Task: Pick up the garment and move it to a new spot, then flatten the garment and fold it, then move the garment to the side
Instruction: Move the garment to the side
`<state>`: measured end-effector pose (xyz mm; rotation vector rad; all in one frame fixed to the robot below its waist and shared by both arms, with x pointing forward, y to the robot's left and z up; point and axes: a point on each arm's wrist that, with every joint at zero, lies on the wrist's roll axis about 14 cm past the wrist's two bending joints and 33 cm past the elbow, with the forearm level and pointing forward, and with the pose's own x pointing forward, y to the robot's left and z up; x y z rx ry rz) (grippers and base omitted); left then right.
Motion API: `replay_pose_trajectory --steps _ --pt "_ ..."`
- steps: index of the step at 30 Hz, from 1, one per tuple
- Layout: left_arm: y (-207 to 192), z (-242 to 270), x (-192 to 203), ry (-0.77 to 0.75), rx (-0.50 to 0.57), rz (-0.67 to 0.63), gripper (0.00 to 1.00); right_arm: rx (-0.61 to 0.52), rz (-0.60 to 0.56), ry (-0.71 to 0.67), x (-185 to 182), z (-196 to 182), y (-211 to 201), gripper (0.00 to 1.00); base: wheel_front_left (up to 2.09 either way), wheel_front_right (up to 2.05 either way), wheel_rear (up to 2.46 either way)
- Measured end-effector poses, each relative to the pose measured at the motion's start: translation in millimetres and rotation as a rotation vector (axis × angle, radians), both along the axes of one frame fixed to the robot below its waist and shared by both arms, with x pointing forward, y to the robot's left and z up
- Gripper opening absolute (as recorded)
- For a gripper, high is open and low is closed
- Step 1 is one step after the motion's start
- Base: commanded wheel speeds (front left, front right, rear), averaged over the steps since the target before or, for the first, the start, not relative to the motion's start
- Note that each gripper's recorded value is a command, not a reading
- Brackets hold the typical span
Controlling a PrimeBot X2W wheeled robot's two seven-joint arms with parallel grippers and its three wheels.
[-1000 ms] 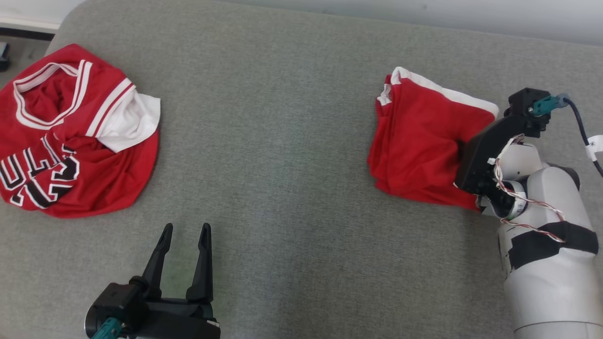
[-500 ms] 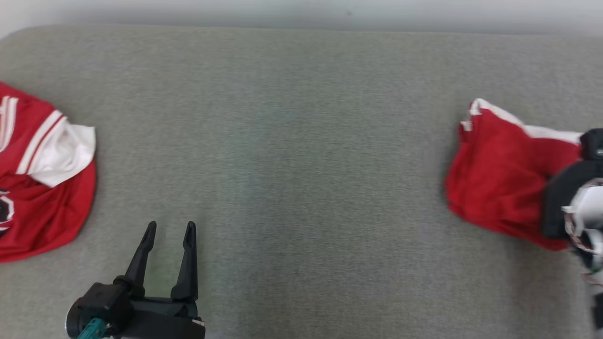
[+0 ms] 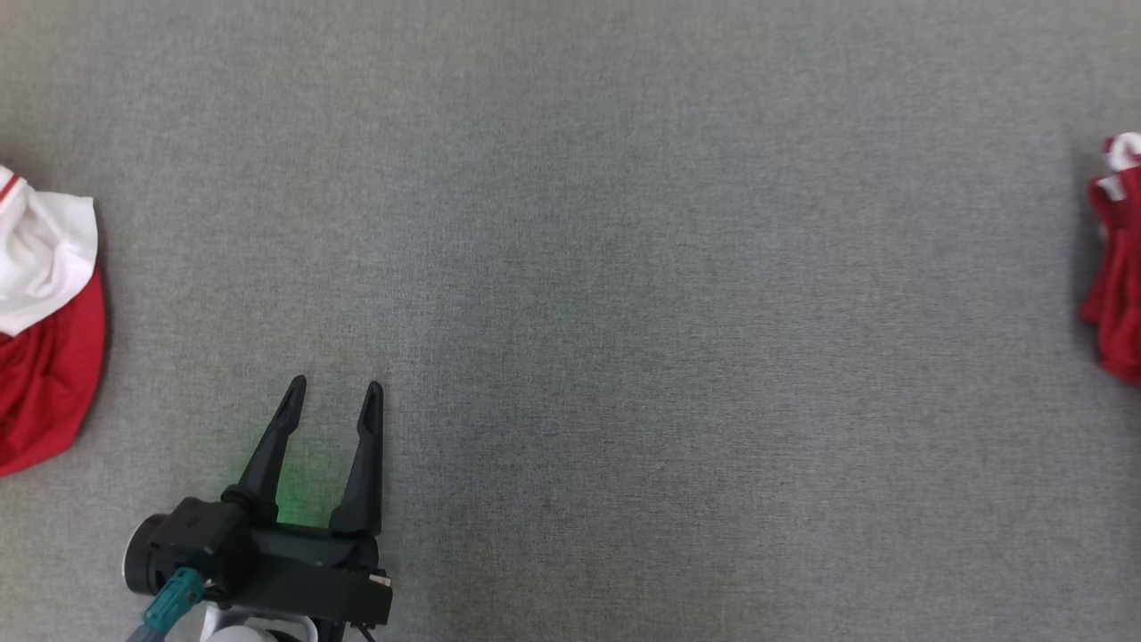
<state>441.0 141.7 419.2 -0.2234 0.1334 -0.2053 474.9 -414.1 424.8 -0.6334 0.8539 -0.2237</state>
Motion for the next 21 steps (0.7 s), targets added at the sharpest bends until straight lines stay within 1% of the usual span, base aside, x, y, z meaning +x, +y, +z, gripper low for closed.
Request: replay_pose_trajectory --steps 5,8,11,19,20,21 --pt "6.2 -10.2 -0.2 0.026 0.005 0.018 1.0 -0.055 0.046 -0.043 12.3 6.5 -6.2 0.0 0.0 0.0 0.0" --pt "-0.3 -10.9 0.4 0.028 -0.004 0.003 1.0 -0.1 0.066 -0.074 13.9 18.4 -11.2 0.0 0.0 0.0 0.0" --pt "-5.7 -10.3 1.6 0.025 -0.008 -0.013 1.0 -0.117 0.107 -0.097 15.4 24.7 -7.9 0.0 0.0 0.0 0.0" --pt "-12.1 -11.5 3.7 0.025 -0.009 -0.035 1.0 -0.15 0.122 -0.147 18.1 40.8 -11.1 0.0 0.0 0.0 0.0" --pt "-12.6 -12.0 3.6 0.026 -0.009 -0.037 1.0 -0.163 0.131 -0.162 19.6 45.0 -11.2 0.03 0.0 0.0 0.0" --pt "-13.2 -12.1 3.4 0.027 -0.01 -0.039 1.0 -0.176 0.137 -0.17 20.3 48.1 -11.4 0.27 0.0 0.0 0.0"
